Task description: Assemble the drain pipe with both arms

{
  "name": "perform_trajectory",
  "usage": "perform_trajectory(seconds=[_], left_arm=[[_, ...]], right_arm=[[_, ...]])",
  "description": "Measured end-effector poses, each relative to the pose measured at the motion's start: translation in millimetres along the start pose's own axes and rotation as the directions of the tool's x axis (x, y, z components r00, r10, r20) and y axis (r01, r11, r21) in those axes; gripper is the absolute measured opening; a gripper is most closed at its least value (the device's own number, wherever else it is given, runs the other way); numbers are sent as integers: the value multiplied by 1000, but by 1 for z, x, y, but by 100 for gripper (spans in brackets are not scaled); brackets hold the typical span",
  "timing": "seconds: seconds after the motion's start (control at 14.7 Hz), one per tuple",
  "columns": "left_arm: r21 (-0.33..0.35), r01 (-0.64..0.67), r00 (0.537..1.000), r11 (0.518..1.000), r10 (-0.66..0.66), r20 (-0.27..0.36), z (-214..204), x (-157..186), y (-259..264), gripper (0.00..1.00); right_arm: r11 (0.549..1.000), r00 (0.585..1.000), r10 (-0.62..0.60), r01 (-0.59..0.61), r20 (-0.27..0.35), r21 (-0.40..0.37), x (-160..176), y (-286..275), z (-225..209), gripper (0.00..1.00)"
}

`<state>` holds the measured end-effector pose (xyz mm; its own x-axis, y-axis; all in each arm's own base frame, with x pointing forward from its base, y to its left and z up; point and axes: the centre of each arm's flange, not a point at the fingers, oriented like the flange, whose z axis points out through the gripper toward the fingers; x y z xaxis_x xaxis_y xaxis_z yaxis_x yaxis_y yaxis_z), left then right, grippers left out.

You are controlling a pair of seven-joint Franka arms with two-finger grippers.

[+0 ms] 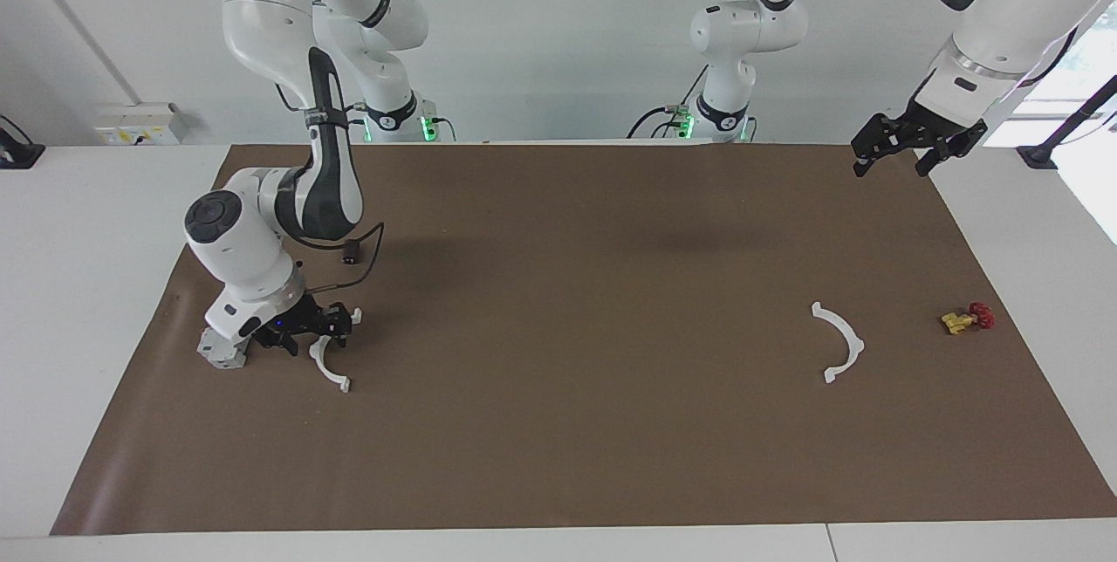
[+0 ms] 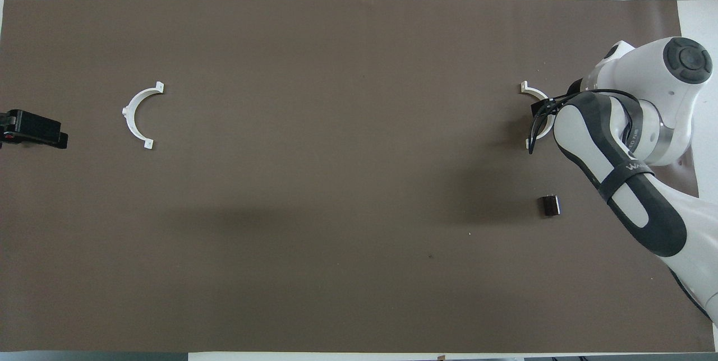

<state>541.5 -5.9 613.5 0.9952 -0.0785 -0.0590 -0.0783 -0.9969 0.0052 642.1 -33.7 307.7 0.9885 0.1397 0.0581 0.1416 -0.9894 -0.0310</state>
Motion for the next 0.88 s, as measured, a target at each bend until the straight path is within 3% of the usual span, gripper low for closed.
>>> perform_trajectory(seconds=[0.07, 0.27, 0.54, 0.82, 0.88], left_arm=[[0, 0, 1000, 1000, 0, 5, 1, 0, 0, 100], [0, 0, 1000, 1000, 0, 3, 1, 0, 0, 100], [6, 2, 998, 1000, -1, -69, 30, 6, -1, 100], [13, -3, 991, 1000, 5, -134, 80, 15, -12, 100], [15, -5, 990, 1000, 8, -142, 93, 17, -19, 100]], right_arm=[[1000, 1000, 1, -1, -3, 0, 0, 0, 0, 70], [1000, 1000, 5, -5, -6, -3, 0, 3, 8, 67], [1000, 1000, 8, -8, -1, -3, 0, 5, 14, 63], [1000, 1000, 7, -7, 0, -3, -1, 5, 14, 20], [1000, 1000, 5, -5, 0, -2, 0, 3, 14, 21]])
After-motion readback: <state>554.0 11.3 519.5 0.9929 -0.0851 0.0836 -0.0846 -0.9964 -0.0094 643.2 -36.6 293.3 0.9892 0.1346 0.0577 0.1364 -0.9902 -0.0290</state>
